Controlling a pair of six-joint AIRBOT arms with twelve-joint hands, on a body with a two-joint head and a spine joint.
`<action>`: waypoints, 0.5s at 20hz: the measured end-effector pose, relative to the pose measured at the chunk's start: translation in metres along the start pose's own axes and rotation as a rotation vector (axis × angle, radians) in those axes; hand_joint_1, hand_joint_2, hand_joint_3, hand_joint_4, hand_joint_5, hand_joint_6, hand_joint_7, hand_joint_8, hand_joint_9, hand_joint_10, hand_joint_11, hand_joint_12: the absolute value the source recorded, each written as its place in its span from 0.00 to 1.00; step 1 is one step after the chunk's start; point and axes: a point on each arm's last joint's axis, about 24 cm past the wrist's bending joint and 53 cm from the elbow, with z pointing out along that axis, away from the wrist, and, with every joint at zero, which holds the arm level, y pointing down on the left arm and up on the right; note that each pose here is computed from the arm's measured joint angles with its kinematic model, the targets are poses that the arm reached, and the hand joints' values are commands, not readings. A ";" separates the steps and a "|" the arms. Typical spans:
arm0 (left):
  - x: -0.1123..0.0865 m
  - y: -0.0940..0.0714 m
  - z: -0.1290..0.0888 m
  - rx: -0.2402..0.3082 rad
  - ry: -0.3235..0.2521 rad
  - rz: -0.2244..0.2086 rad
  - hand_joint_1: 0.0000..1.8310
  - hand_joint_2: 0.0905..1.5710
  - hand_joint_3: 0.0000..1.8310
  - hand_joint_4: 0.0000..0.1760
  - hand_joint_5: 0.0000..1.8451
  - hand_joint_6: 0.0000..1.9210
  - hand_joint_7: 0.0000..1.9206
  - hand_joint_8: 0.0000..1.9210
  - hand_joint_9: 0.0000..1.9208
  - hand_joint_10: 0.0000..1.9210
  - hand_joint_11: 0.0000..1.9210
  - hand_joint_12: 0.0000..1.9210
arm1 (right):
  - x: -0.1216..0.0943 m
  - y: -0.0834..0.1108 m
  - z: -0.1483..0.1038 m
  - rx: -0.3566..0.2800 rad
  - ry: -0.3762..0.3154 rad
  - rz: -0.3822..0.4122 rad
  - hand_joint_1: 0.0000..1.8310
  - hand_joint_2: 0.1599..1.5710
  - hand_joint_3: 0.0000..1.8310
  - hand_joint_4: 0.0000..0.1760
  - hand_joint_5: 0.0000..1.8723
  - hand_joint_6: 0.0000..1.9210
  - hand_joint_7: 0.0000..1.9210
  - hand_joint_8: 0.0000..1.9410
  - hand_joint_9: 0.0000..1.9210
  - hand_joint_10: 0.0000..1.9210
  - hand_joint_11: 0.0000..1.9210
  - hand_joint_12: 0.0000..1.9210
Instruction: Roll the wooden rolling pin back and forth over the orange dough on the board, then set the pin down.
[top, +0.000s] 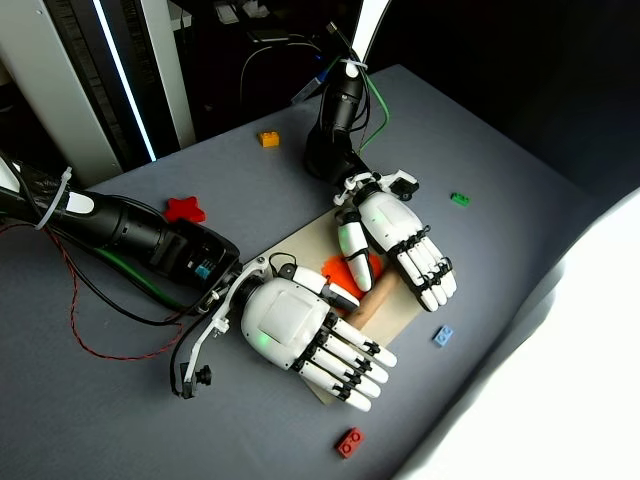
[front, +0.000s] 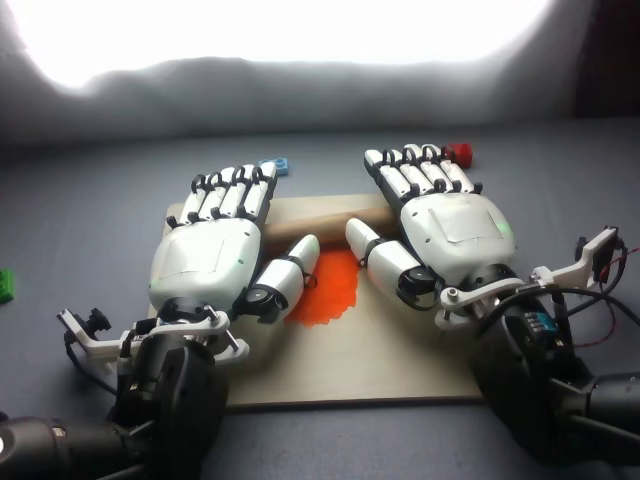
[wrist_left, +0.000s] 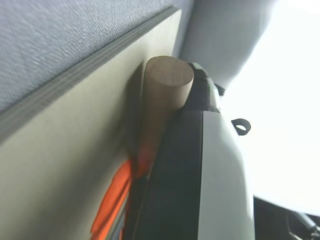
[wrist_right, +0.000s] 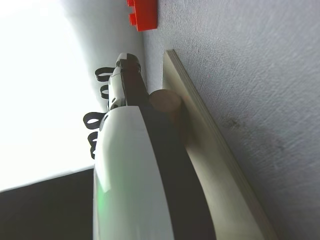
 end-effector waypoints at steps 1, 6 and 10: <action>0.000 0.000 0.000 0.000 -0.001 -0.002 0.00 0.92 0.00 0.00 0.03 0.00 0.04 0.00 0.03 0.00 0.00 0.12 | 0.000 0.000 0.000 0.000 0.000 0.001 0.00 0.98 0.00 0.00 0.07 0.00 0.07 0.00 0.04 0.00 0.00 0.05; 0.000 -0.001 0.002 0.008 0.000 0.002 0.00 0.92 0.00 0.00 0.03 0.00 0.04 0.00 0.03 0.00 0.00 0.13 | 0.000 -0.001 0.001 0.003 -0.001 0.003 0.00 0.98 0.00 0.00 0.07 0.00 0.07 0.00 0.05 0.00 0.00 0.09; 0.000 0.000 0.004 0.011 0.003 0.007 0.00 0.93 0.00 0.00 0.03 0.00 0.04 0.00 0.03 0.00 0.00 0.14 | -0.001 -0.003 0.002 0.006 -0.001 0.001 0.00 0.98 0.00 0.00 0.07 0.00 0.07 0.00 0.05 0.00 0.00 0.08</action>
